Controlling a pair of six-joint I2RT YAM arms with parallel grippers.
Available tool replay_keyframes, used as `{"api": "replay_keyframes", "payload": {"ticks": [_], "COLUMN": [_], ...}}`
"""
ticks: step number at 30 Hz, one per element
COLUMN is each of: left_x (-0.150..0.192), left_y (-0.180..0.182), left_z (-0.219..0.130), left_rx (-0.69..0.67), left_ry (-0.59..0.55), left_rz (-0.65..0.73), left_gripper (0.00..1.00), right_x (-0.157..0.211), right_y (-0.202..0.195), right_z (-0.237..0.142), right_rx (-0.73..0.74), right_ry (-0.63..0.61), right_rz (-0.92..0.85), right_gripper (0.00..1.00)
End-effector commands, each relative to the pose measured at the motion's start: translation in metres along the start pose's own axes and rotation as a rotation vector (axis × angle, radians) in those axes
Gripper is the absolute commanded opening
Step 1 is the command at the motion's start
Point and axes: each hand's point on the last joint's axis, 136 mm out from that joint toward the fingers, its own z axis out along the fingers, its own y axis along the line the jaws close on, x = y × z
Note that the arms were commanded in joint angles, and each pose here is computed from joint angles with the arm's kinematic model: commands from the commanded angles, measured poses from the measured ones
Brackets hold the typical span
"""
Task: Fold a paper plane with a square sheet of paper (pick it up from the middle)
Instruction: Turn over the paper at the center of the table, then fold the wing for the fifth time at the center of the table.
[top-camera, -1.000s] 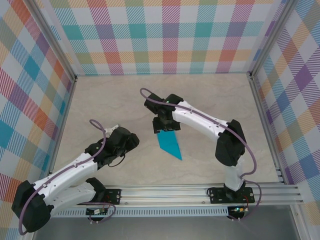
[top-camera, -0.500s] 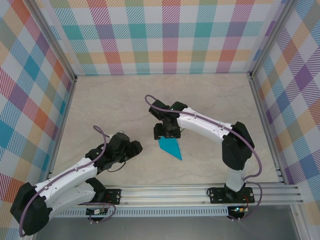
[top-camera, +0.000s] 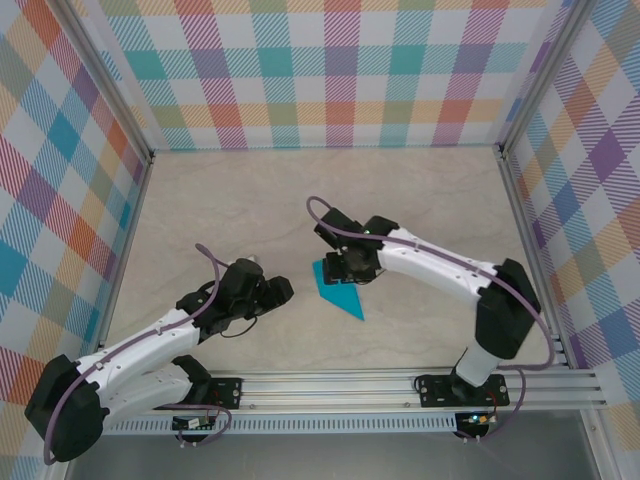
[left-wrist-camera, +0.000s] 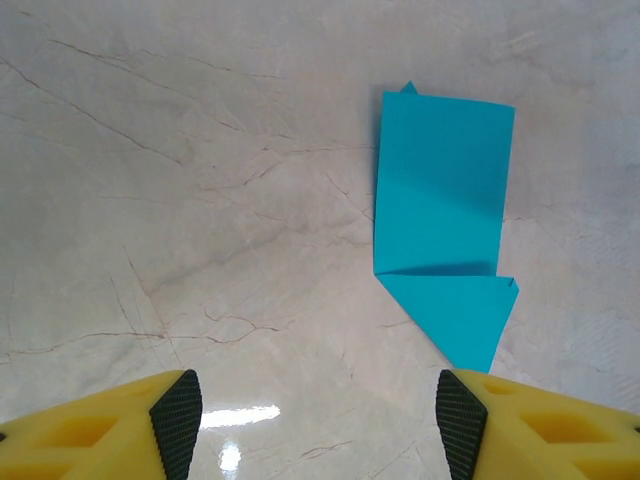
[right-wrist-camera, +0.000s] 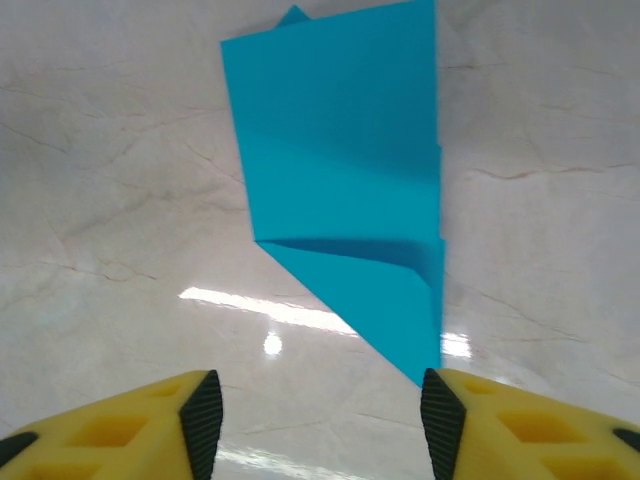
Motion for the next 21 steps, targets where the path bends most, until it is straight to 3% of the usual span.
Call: {"api": "replay_keyframes", "payload": {"ticks": [1, 7, 12, 21], "left_x": [-0.006, -0.009, -0.009, -0.015], "left_y": [-0.011, -0.017, -0.023, -0.025], "left_z": [-0.001, 0.014, 0.028, 0.038], "left_rx": [0.048, 0.091, 0.065, 0.029], "left_ry": [-0.009, -0.027, -0.001, -0.004], "left_rz": [0.009, -0.049, -0.047, -0.036], "left_gripper": [0.65, 0.65, 0.62, 0.61], "right_x": [-0.007, 0.003, -0.004, -0.037], "right_y": [-0.021, -0.047, -0.032, -0.028], "right_z": [-0.011, 0.008, 0.009, 0.063], "right_rx": [-0.018, -0.408, -0.604, -0.541], "right_ry": [-0.138, -0.082, -0.015, 0.060], "right_rz": [0.031, 0.193, 0.125, 0.074], "right_gripper": [0.48, 0.41, 0.51, 0.55]}}
